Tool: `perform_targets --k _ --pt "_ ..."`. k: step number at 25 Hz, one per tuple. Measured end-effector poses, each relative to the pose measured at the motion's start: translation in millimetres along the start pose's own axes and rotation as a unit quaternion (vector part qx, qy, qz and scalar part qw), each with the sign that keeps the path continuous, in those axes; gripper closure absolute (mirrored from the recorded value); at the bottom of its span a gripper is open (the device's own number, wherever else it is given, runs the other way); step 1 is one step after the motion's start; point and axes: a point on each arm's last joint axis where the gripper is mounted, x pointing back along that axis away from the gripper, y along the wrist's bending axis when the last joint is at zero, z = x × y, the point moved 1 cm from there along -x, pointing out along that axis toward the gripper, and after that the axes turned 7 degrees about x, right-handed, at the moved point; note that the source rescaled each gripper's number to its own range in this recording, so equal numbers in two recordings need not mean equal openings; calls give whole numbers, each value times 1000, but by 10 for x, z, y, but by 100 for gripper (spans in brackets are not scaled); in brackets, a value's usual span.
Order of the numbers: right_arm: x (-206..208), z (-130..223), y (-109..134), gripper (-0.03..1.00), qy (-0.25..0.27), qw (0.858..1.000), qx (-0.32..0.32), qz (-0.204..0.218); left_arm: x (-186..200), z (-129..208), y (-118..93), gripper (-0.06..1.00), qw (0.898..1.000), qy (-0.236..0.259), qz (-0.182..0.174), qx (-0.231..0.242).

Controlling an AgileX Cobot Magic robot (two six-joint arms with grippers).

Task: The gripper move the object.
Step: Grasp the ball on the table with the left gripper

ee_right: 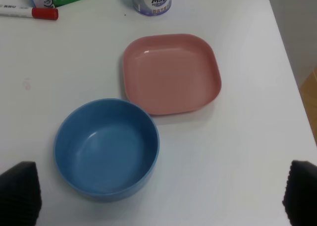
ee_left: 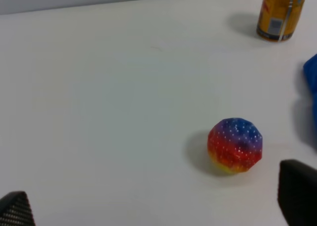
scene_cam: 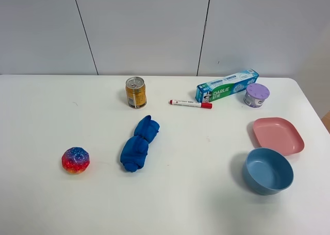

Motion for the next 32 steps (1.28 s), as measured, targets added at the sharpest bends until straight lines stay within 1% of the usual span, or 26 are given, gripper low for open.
perform_targets --k 27,29,32 --pt "0 0 0 -3 0 1000 0 0 -1 -1 0 -6 1000 0 0 0" --pt "0 0 0 -3 0 1000 0 0 -30 -14 -1 -6 1000 11 -1 0" --pt "0 0 0 -3 0 1000 0 0 -153 -65 -14 -6 999 55 -1 2"
